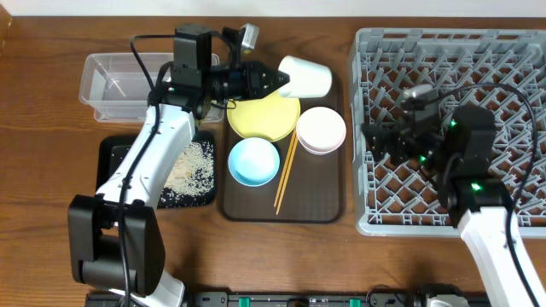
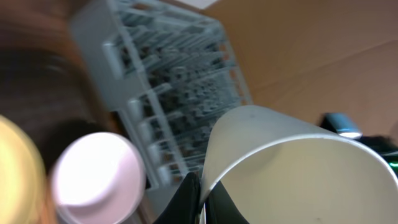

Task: Sort waste into correct bins and load items into the dishwasher rack
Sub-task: 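Grasp the white cup with the left gripper and lift it, then hand the white cup from the left gripper to the right gripper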

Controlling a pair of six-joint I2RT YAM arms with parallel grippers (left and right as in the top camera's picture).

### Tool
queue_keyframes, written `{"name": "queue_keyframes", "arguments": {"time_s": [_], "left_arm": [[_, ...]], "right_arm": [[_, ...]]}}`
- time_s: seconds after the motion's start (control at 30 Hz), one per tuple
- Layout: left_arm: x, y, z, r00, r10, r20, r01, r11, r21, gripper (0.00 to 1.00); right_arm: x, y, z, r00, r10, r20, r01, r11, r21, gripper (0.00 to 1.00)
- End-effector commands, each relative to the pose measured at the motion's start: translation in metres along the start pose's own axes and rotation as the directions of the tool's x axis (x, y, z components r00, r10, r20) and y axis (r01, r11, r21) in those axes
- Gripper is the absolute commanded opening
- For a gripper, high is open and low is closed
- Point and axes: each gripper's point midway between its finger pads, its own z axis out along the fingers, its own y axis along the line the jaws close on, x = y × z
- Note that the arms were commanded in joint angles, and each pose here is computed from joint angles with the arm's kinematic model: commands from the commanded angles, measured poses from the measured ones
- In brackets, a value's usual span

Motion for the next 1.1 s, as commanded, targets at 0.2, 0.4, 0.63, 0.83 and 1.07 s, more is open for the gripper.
{"name": "queue_keyframes", "arguments": {"time_s": [0.2,0.4,0.63,0.83,1.07], "left_arm": [[0.019,-0.033,0.017,0.974,-0.189,-0.129,0.205,0.971,0.123,0.06],[0.029,-0.042,0.025,0.967,-0.195,-0.166,0.218,0.966,0.136,0.06],[0.036,-0.050,0.029,0.955,-0.214,-0.205,0.247,0.957,0.150,0.06],[0.039,-0.054,0.027,0.942,-0.242,-0.234,0.283,0.945,0.161,0.06],[0.047,-0.065,0.023,0.919,-0.256,-0.300,0.323,0.925,0.200,0.06]], "right_arm": [[-0.024,0.057,0.017,0.988,-0.076,0.136,0.128,0.893,-0.431,0.96],[-0.042,0.069,0.013,0.953,-0.152,0.263,0.268,0.830,-0.490,0.93],[-0.065,0.076,0.003,0.888,-0.234,0.396,0.410,0.793,-0.451,0.93],[-0.070,0.088,-0.008,0.844,-0.273,0.462,0.495,0.729,-0.473,0.87],[-0.071,0.089,-0.008,0.841,-0.276,0.466,0.500,0.726,-0.473,0.83]]}}
